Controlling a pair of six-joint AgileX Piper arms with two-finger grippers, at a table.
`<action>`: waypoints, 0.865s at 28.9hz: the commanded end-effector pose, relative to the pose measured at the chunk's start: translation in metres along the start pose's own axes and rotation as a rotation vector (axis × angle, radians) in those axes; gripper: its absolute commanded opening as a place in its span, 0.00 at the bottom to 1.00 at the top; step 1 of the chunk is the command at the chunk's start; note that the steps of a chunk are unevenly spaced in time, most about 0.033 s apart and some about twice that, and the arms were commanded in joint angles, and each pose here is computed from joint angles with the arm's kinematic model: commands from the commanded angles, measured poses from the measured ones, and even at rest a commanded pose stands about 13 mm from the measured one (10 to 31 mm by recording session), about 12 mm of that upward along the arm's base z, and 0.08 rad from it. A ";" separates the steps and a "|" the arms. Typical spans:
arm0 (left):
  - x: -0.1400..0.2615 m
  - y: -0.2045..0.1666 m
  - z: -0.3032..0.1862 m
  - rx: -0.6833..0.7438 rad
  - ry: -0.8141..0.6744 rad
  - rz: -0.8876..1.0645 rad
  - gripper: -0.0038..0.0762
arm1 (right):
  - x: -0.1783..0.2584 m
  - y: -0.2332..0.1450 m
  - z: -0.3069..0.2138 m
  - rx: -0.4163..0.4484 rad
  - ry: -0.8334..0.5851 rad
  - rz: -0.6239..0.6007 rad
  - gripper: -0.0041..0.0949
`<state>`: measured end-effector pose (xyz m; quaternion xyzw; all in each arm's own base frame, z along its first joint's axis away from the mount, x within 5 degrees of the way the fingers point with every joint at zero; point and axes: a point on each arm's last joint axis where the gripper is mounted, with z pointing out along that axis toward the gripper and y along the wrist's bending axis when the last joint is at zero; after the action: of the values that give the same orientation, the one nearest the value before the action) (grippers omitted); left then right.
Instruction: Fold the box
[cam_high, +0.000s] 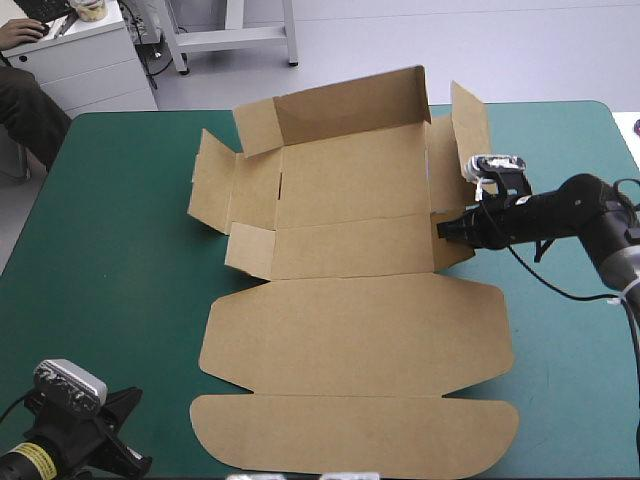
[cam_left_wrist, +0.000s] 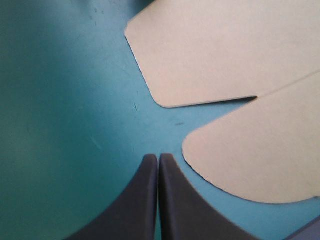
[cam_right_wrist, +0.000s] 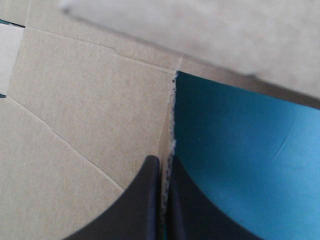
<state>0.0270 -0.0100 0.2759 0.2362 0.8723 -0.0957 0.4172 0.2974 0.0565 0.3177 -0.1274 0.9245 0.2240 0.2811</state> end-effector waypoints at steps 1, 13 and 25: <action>-0.036 0.001 -0.030 0.007 -0.235 -0.005 0.04 | -0.037 0.023 -0.051 0.024 -0.123 -0.196 0.02; -0.073 0.005 -0.090 0.015 -0.537 -0.019 0.04 | -0.077 0.057 -0.131 0.166 -0.245 -0.740 0.02; -0.074 0.003 -0.090 0.032 -0.549 -0.030 0.04 | -0.089 0.095 -0.087 0.081 -0.250 -1.239 0.02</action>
<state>0.0056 0.0032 0.3756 0.2014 0.7547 -0.1584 0.6039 0.2969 0.0909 0.4517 -0.5704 0.7050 0.0191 0.4210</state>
